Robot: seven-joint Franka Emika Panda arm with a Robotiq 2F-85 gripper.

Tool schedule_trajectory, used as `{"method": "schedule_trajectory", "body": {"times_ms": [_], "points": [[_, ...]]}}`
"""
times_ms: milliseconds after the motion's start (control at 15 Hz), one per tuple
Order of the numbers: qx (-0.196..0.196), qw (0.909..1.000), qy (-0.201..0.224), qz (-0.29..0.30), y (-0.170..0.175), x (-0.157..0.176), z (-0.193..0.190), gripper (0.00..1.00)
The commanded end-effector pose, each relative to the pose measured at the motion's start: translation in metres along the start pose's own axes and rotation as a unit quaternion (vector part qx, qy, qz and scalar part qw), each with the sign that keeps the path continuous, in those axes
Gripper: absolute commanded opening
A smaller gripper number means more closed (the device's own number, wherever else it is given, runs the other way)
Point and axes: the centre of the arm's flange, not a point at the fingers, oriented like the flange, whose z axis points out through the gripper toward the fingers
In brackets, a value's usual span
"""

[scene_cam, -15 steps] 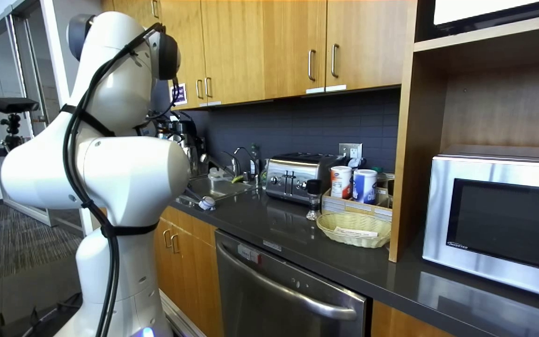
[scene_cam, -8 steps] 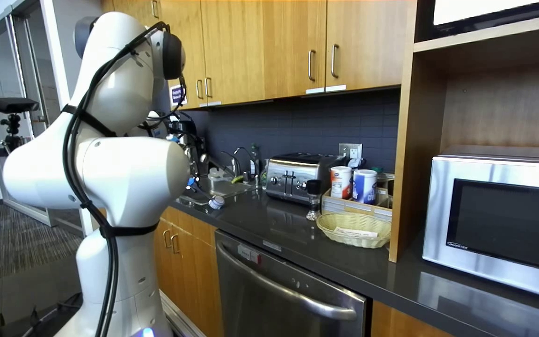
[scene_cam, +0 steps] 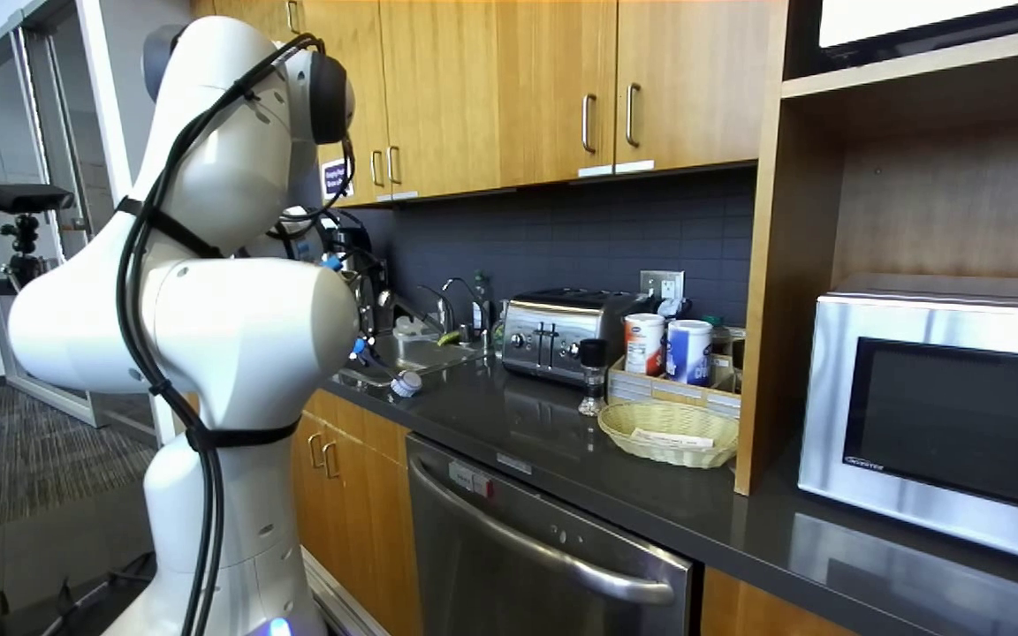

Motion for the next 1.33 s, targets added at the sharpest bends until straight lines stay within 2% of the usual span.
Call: {"method": "schedule_trajectory", "body": {"times_ms": [0,733,1267], "points": [[0.015,0.9997,-0.008,0.017,0.012,-0.023,0.004,0.06],[0.027,0.9973,-0.028,0.062,0.055,-0.043,0.024,0.06],[0.001,0.9992,-0.035,0.017,0.027,-0.04,0.018,0.06]]}}
